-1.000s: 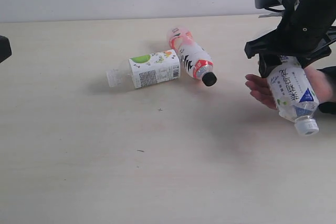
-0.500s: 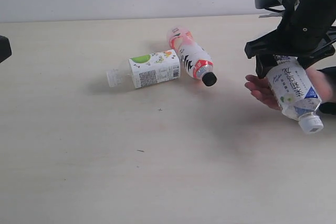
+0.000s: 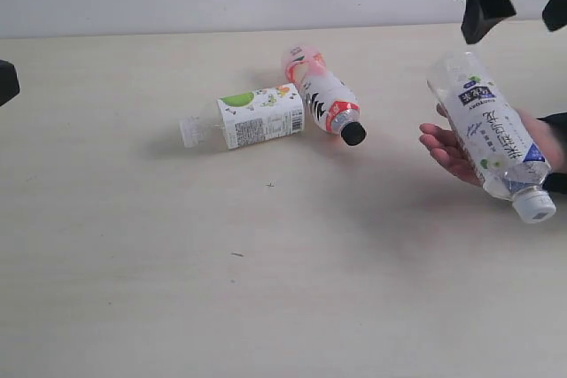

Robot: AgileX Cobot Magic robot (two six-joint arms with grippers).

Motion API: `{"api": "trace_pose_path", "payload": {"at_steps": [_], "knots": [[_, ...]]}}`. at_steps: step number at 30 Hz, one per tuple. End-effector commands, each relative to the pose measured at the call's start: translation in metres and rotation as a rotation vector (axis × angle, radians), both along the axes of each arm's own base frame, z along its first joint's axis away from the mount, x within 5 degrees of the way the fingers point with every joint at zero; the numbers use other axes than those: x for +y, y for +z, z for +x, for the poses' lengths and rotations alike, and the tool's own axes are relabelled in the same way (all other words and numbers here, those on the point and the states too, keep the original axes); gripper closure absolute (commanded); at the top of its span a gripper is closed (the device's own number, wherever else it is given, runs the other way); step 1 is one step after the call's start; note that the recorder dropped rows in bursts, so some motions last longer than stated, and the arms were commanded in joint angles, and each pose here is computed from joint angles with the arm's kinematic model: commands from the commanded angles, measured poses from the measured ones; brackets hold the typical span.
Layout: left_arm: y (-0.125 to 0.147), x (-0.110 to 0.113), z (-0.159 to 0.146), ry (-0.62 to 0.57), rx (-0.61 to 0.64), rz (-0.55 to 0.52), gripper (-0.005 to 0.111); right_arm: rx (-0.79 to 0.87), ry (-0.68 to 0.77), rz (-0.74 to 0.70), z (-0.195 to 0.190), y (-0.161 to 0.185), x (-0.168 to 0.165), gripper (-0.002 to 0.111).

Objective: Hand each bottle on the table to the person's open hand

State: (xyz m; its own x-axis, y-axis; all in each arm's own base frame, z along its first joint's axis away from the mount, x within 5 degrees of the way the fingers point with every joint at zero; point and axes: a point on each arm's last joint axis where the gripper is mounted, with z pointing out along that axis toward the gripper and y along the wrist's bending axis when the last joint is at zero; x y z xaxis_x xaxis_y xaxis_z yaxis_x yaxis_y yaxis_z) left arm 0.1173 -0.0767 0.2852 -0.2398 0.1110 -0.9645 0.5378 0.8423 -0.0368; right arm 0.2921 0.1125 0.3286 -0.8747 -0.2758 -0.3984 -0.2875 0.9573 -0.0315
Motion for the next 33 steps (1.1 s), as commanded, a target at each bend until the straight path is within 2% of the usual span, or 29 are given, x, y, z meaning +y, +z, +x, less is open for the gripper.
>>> {"api": "trace_pose_path", "payload": {"at_steps": [1, 8, 13, 16, 19, 23, 33], "knots": [[0.0, 0.001, -0.001, 0.001, -0.008, -0.001, 0.106, -0.093, 0.029, 0.041, -0.023, 0.035, -0.009, 0.032], [0.0, 0.001, -0.001, 0.001, -0.008, -0.001, 0.106, -0.175, 0.048, 0.068, -0.063, 0.072, -0.024, 0.032], [0.0, 0.001, -0.001, 0.0, -0.009, 0.001, 0.106, -0.199, 0.103, 0.167, -0.083, 0.086, -0.023, 0.037], [0.0, 0.001, -0.001, 0.0, -0.009, 0.001, 0.106, -0.193, 0.197, 0.253, -0.094, 0.092, -0.016, 0.051], [0.0, 0.001, -0.001, 0.0, -0.009, 0.001, 0.106, -0.206, 0.277, 0.295, -0.098, 0.096, -0.011, 0.071], [0.0, 0.001, -0.001, 0.0, -0.009, 0.001, 0.106, -0.212, 0.309, 0.293, -0.099, 0.096, -0.01, 0.107], [0.0, 0.001, -0.001, 0.0, -0.009, 0.001, 0.106, -0.216, 0.362, 0.332, -0.101, 0.098, -0.005, 0.108]]}}
